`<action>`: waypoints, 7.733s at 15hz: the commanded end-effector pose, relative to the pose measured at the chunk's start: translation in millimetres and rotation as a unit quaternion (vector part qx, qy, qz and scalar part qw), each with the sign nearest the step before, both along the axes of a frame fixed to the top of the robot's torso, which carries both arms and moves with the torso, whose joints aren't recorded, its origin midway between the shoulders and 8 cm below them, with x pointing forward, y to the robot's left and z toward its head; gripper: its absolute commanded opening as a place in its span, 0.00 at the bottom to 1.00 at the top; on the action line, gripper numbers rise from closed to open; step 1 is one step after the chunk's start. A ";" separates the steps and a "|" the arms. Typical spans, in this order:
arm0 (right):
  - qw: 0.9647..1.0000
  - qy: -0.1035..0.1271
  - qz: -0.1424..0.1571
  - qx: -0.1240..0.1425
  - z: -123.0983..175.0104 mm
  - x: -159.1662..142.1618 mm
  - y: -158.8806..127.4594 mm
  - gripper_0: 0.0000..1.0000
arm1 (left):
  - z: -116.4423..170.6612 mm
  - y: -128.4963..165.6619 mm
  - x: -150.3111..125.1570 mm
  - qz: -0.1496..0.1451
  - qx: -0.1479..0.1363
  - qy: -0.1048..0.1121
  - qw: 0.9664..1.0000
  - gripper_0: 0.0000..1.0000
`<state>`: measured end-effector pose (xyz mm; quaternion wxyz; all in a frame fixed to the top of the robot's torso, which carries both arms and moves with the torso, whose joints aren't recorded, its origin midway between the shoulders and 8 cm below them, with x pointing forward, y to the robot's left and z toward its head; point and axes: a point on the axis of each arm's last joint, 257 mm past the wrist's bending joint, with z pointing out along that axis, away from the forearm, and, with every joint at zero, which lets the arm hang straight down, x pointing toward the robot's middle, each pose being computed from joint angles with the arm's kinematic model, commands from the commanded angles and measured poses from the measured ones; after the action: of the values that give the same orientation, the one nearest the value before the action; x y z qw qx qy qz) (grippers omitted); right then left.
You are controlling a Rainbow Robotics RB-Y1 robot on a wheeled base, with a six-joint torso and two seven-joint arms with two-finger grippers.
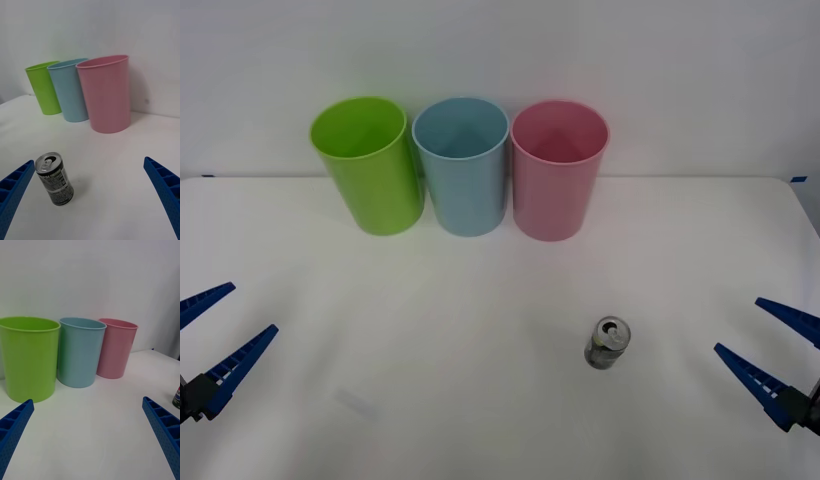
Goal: Grasp the object on the table and drop it into the matching bin: aluminum can to the light blue bin, PET bottle to the pink bin.
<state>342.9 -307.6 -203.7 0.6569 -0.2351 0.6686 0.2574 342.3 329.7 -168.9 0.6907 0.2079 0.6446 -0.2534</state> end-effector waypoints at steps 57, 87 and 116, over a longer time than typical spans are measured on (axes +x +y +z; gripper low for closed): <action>0.986 -0.030 0.106 -0.123 -118.7 68.3 157.4 0.00 | 0.0 0.0 0.0 0.000 0.000 0.000 1.000 1.00; 0.981 -0.096 0.164 0.037 131.1 116.6 201.7 0.00 | 0.0 0.0 0.0 0.000 0.000 0.000 1.000 1.00; 0.993 -0.049 0.112 -0.009 207.5 323.0 381.3 0.00 | 0.0 0.0 0.0 0.000 0.000 0.000 1.000 1.00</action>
<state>665.4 72.8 4.3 0.6549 -0.3241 0.6065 0.3133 342.2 329.7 -168.9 0.6907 0.2080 0.6446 -0.2534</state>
